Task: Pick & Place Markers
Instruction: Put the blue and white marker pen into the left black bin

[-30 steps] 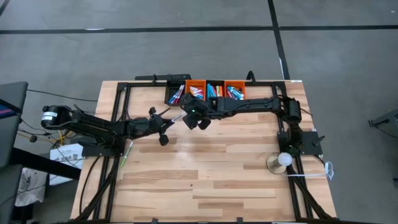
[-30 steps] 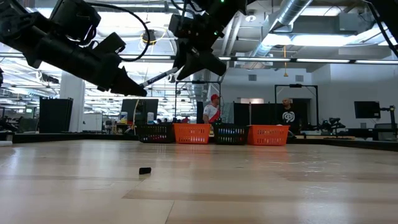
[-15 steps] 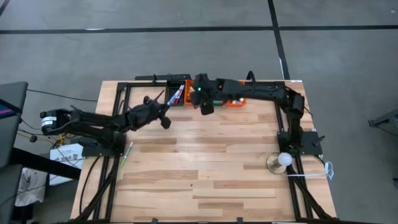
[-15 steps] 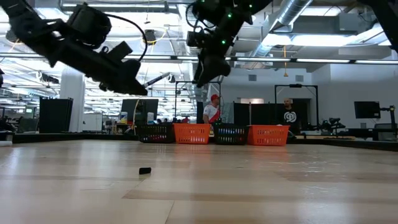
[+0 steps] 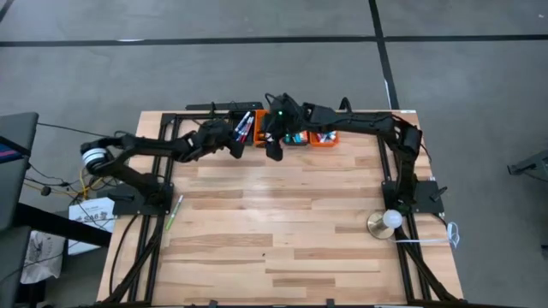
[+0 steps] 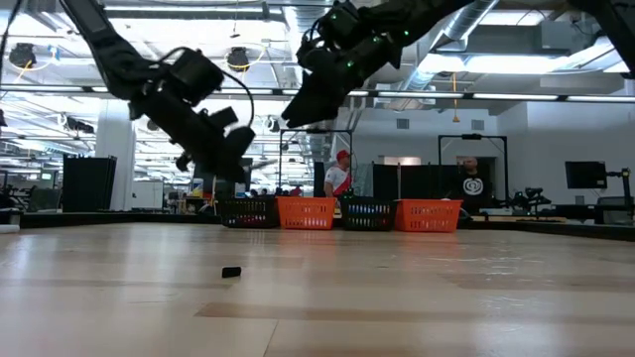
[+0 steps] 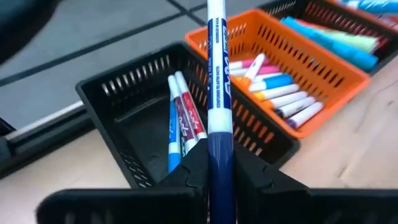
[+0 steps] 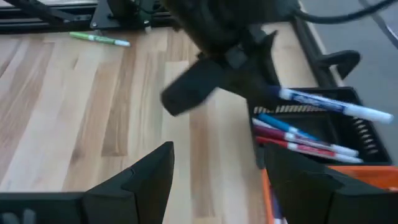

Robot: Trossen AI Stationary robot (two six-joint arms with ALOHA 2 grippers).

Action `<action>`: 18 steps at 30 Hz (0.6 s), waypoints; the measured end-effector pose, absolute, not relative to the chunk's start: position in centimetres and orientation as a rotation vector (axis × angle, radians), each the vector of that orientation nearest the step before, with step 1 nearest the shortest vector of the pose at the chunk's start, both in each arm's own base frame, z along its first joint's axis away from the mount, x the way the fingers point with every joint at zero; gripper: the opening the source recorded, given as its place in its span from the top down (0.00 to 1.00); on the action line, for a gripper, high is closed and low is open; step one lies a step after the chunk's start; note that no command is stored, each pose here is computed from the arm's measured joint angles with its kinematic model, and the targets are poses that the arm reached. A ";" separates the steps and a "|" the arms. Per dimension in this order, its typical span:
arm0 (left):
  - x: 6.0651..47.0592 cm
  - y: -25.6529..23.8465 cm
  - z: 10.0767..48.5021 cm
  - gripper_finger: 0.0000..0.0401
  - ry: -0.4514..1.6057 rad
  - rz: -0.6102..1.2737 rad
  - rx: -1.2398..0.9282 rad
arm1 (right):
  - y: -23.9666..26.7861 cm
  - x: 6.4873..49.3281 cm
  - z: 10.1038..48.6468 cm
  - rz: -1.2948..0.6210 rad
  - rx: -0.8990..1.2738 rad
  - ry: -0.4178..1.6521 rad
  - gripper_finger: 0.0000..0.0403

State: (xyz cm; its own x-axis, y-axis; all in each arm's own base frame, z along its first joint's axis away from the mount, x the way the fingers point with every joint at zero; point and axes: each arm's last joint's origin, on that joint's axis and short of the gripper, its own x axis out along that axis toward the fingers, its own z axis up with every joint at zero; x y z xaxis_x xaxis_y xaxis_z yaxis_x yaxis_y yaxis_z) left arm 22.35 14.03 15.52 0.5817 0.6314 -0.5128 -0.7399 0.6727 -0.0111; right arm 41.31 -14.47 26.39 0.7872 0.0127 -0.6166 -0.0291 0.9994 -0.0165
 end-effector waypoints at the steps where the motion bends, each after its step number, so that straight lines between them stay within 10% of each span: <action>1: 22.6 14.2 15.3 0.91 0.513 0.814 -0.237 | -14.2 41.4 26.0 0.024 -0.019 0.659 0.40; 18: 22.1 15.5 14.3 0.84 0.546 0.852 -0.295 | -7.5 42.9 22.5 0.155 -0.072 0.549 0.40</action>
